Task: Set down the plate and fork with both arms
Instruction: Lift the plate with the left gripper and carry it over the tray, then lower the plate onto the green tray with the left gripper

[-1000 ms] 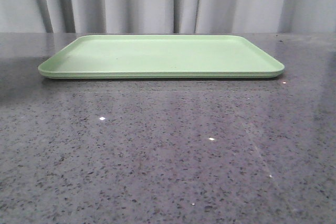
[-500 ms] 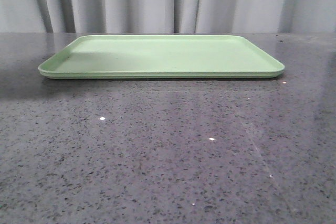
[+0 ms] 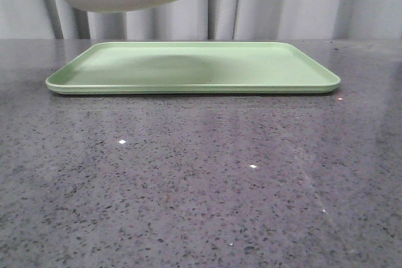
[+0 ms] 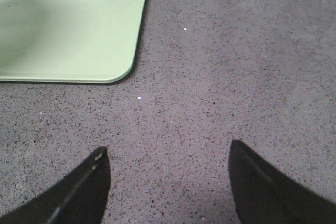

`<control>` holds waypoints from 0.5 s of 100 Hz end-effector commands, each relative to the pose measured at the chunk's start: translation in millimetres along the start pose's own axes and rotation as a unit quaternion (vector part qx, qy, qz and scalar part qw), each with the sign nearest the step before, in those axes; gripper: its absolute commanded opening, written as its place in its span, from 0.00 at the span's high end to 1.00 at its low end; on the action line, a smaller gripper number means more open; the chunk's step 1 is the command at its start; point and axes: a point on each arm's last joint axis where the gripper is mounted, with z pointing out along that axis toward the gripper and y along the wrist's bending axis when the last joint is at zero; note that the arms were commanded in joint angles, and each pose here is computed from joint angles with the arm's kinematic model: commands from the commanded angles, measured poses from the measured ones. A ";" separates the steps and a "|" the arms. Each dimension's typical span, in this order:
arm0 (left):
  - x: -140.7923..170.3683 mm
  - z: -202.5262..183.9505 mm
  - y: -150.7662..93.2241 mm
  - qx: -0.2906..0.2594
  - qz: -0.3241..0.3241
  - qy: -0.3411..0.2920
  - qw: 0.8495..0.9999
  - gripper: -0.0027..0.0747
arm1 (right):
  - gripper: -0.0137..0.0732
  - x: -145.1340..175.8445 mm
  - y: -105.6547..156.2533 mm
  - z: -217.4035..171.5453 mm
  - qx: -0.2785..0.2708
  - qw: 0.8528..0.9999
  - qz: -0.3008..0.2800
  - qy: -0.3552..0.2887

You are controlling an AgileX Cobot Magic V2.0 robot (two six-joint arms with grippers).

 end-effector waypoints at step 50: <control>-11.5 50.8 -30.8 0.000 0.006 -0.040 0.999 0.99 | 0.28 -16.0 0.9 -3.8 0.000 0.999 0.000 -0.048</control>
